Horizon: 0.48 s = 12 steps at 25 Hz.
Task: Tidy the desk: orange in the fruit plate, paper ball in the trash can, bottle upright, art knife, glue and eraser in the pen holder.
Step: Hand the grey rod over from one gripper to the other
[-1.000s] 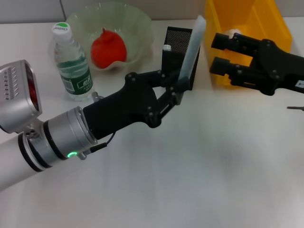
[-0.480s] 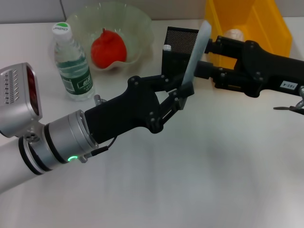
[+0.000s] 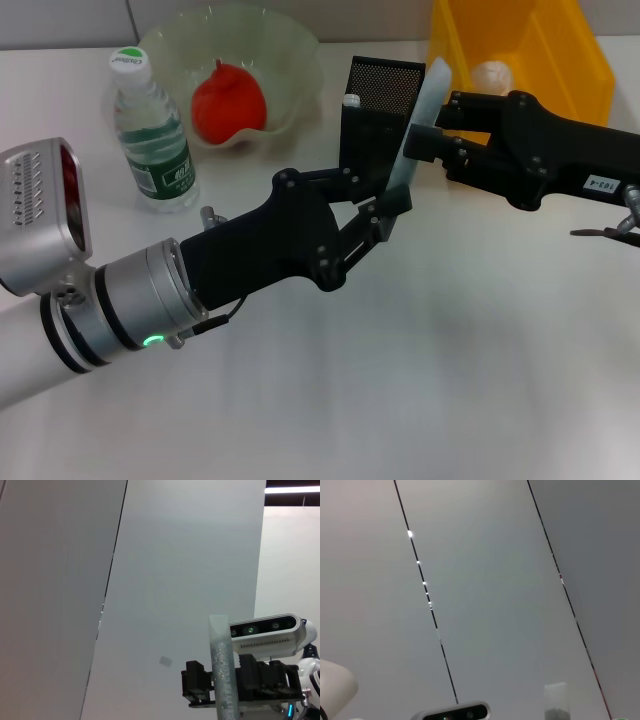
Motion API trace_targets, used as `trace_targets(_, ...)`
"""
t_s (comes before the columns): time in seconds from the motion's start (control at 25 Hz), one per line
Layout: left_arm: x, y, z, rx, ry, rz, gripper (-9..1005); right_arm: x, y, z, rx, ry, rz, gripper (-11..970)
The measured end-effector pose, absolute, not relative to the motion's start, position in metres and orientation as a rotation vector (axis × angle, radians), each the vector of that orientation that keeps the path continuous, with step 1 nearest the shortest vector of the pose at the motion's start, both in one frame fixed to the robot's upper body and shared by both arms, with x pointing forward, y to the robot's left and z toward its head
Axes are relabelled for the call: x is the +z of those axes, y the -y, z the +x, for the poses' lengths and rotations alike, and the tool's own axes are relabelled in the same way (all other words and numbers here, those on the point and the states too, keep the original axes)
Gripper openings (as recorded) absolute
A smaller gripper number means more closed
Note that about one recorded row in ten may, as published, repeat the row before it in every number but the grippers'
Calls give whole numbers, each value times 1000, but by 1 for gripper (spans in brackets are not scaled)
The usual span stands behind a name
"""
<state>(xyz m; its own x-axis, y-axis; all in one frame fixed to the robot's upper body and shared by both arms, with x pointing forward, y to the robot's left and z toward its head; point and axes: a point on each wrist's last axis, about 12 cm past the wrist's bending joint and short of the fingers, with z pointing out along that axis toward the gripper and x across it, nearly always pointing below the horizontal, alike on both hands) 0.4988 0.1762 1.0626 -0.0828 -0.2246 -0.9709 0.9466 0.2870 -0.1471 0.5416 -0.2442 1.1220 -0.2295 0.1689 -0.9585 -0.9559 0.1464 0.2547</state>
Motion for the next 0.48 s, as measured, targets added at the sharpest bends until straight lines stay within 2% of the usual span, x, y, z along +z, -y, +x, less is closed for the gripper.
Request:
trace_targets(0.24, 1063, -176, 499, -1156, -1265, 776, 289, 1122, 241, 541, 1334, -1346, -858, 383)
trace_targets(0.44, 1062, -175, 498, -1158, -1264, 775, 296, 1121, 240, 541, 1339, -1348, -863, 346)
trace_targets(0.48, 1062, -175, 498, -1158, -1264, 775, 298, 1121, 240, 541, 1339, -1349, -863, 254)
